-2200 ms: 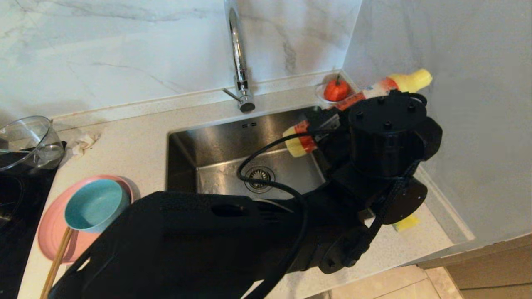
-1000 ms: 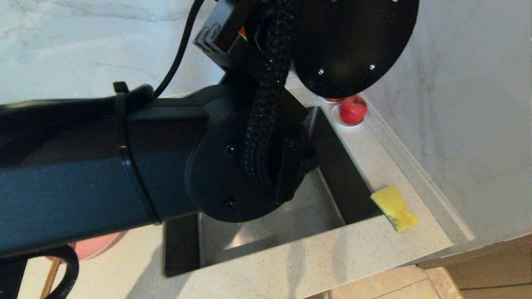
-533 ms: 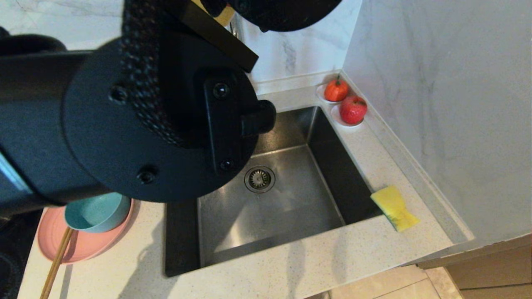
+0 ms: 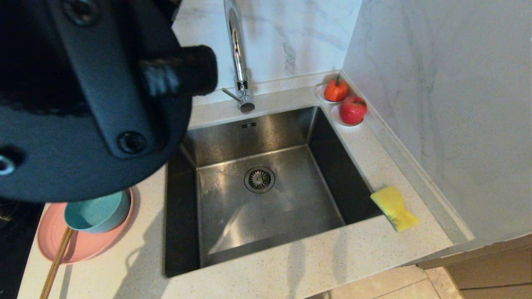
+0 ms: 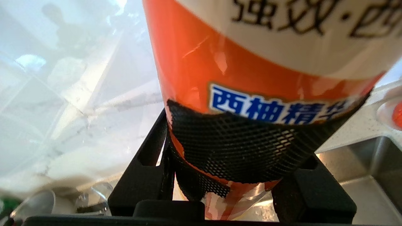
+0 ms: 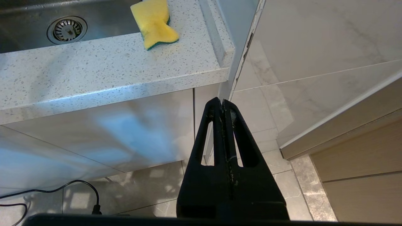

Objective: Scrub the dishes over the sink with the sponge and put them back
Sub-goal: Place the dish soap on the table

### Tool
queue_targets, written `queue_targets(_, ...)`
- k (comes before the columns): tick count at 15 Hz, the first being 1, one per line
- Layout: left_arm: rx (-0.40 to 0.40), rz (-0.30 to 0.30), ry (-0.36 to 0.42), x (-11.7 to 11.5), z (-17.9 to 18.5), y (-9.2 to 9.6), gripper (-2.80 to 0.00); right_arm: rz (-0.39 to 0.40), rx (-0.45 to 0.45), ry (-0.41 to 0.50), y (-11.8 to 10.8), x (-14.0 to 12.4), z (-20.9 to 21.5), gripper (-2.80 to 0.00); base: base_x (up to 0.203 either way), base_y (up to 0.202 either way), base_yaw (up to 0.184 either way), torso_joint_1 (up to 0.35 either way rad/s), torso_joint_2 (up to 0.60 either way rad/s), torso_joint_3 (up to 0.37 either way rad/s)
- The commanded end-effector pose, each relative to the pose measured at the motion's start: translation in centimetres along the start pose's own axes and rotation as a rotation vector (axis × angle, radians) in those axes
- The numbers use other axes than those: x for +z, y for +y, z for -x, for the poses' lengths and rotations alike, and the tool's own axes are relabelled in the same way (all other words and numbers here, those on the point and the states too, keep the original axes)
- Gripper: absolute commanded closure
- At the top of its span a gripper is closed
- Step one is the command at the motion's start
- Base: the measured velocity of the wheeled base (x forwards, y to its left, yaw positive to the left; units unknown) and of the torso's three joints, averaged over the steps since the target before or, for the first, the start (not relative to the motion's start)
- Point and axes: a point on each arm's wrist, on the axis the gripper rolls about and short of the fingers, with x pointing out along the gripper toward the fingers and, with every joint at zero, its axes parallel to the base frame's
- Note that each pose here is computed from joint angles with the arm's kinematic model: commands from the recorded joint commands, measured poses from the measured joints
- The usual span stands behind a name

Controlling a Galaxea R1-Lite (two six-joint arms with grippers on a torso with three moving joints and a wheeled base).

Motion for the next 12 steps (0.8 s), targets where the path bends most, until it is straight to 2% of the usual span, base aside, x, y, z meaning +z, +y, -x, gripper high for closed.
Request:
queue_targets(1,-0.002,0.015,-0.002,0.5,0.0,1.6,0.0,0.0,-0.001,-0.001,0.0,0.0,0.0,0.0,0.0,0.0,0.0,0.0,0.0,0.0)
queue_targets(4,-0.04,-0.019,-0.051,1.0,-0.5,3.5,0.0,0.0,-0.001,0.0,0.0,0.0,0.0,0.0,0.0,0.0,0.0,0.0,0.0,0.0)
queue_targets(6,-0.117,-0.02,-0.123,1.0,-0.8,4.0,0.0,0.0,0.0,0.0,0.0,0.0,0.0,0.0,0.0,0.0,0.0,0.0,0.0,0.0)
queue_targets(8,-0.206,0.019,-0.162,0.8,-0.9,4.7,0.0,0.0,0.0,0.0,0.0,0.0,0.0,0.0,0.0,0.0,0.0,0.0,0.0,0.0)
queue_targets(10,-0.271,0.096,-0.185,0.6,-1.2,5.2,0.0,0.0,0.0,-0.001,0.0,0.0,0.0,0.0,0.0,0.0,0.0,0.0,0.0,0.0)
queue_targets(12,-0.339,0.18,-0.172,0.1,-1.6,5.7,0.0,0.0,0.0,0.0,0.0,0.0,0.0,0.0,0.0,0.0,0.0,0.0,0.0,0.0)
